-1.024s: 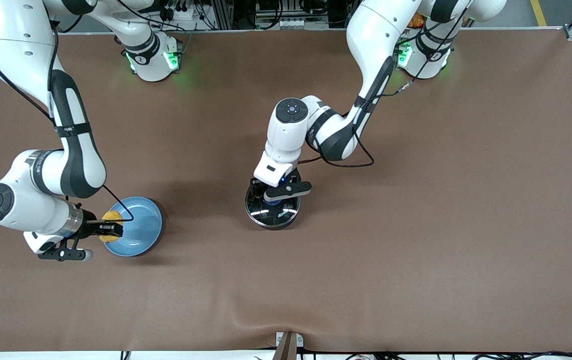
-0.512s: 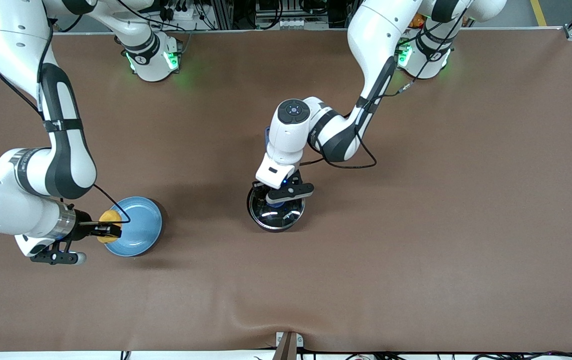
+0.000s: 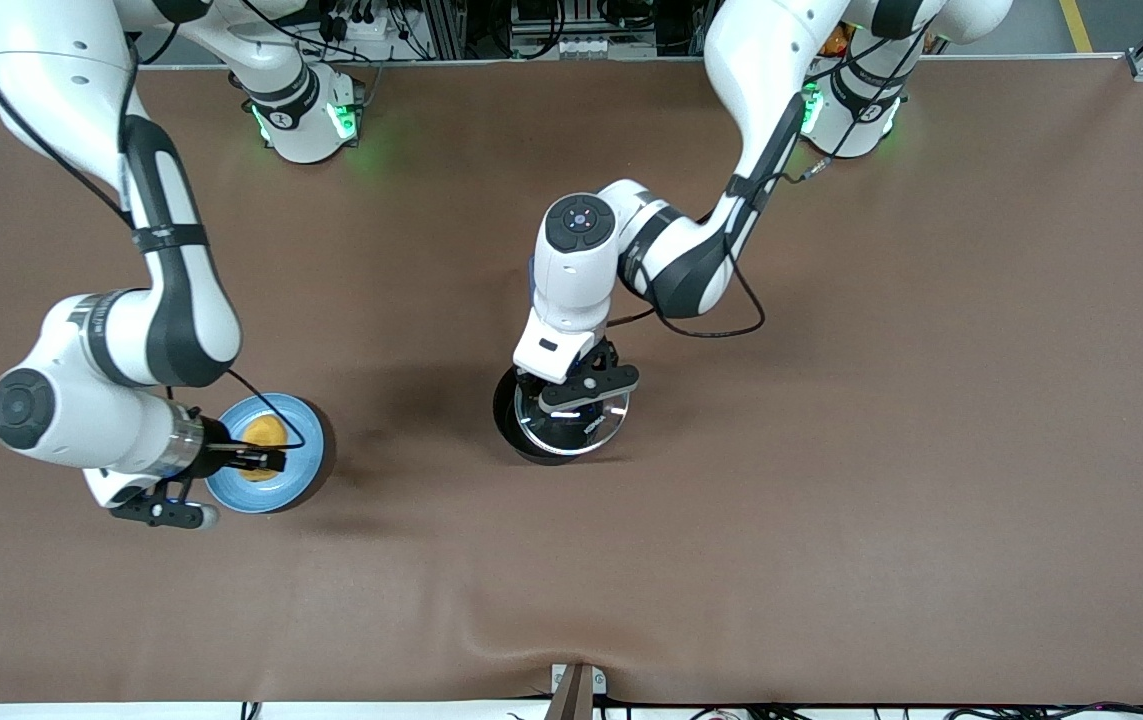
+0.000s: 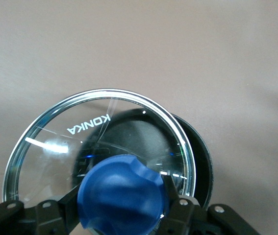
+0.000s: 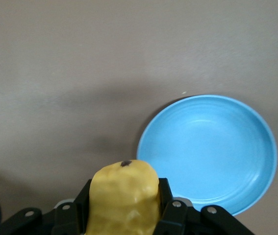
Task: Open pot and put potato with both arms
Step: 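Carry the potato over the pan while the left gripper lifts the lid aside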
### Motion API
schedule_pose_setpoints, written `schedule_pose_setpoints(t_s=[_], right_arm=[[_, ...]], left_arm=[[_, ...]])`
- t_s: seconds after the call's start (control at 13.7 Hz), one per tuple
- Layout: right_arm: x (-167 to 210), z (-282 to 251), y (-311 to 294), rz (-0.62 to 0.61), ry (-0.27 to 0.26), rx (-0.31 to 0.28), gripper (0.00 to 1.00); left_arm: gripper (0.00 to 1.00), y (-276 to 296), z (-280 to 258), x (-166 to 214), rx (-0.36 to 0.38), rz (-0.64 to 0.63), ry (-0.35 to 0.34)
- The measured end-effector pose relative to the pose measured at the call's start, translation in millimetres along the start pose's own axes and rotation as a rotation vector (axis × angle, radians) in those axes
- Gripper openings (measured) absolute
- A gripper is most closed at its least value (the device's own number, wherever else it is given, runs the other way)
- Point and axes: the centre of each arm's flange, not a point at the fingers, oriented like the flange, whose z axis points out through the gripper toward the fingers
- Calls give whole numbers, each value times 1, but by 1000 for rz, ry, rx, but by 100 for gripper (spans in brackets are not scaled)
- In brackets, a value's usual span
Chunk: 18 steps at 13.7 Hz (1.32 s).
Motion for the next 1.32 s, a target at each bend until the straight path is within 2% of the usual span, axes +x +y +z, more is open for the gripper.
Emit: schedule_pose_setpoints(t_s=[0.37, 0.59, 0.95, 1.32], right_arm=[[-28, 0, -83, 49, -1, 10, 55], [-68, 6, -166, -36, -5, 16, 55], [-129, 18, -269, -148, 66, 52, 55], [-164, 81, -320, -207, 122, 47, 55]], left_arm=[[60, -48, -55, 48, 63, 98, -52], [60, -100, -65, 66, 95, 148, -91], [60, -188, -90, 65, 116, 204, -156], [60, -254, -52, 62, 132, 259, -195]])
